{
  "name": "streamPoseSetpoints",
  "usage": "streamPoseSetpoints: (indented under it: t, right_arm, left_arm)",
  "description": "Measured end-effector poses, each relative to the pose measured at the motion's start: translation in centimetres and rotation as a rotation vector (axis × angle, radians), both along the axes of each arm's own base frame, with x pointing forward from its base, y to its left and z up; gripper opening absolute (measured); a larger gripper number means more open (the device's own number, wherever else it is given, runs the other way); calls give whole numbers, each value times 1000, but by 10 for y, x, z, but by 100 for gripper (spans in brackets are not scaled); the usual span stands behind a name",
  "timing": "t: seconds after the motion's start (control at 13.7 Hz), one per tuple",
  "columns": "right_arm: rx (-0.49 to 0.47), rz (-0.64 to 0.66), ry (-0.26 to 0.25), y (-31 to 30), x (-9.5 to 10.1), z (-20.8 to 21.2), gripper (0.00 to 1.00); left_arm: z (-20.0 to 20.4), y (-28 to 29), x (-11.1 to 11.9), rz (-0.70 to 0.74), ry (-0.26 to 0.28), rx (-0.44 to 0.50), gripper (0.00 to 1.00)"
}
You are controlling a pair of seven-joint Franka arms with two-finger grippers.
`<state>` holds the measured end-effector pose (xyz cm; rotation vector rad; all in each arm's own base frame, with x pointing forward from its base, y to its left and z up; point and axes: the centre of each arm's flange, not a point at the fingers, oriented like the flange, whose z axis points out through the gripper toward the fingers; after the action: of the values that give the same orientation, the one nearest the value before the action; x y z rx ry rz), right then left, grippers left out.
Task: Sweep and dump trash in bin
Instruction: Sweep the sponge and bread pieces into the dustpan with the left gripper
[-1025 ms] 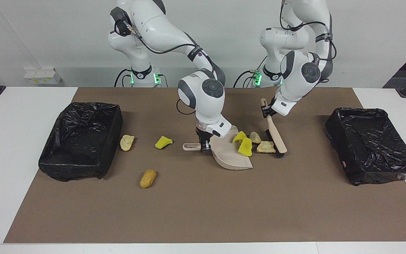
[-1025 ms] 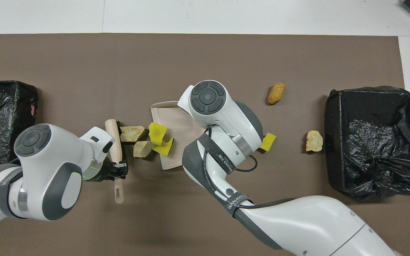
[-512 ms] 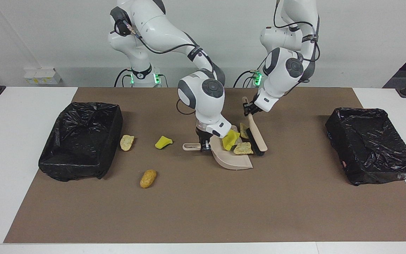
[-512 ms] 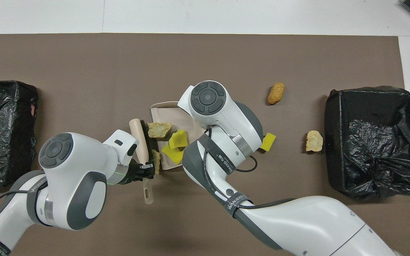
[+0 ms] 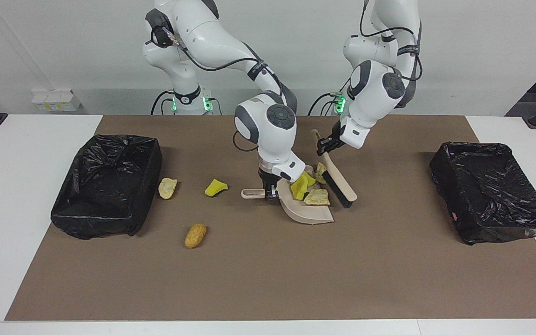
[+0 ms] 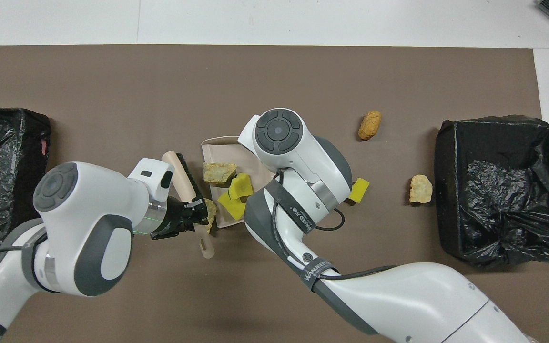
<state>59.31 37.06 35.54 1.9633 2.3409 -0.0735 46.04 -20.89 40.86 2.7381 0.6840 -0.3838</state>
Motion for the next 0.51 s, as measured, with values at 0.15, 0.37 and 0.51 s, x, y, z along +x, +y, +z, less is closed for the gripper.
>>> streamPoseSetpoints:
  t: [0.15, 0.37, 0.51]
  right_arm:
    - [0, -1, 0, 0, 0, 0, 33]
    - [2, -12, -3, -5, 3, 2, 33]
    - [15, -36, -20, -21, 11, 18, 33]
  left_arm:
    - [10, 21, -12, 38, 101, 21, 26]
    - [-7, 12, -53, -8, 155, 60, 26]
    - [-24, -17, -76, -67, 128, 81, 26]
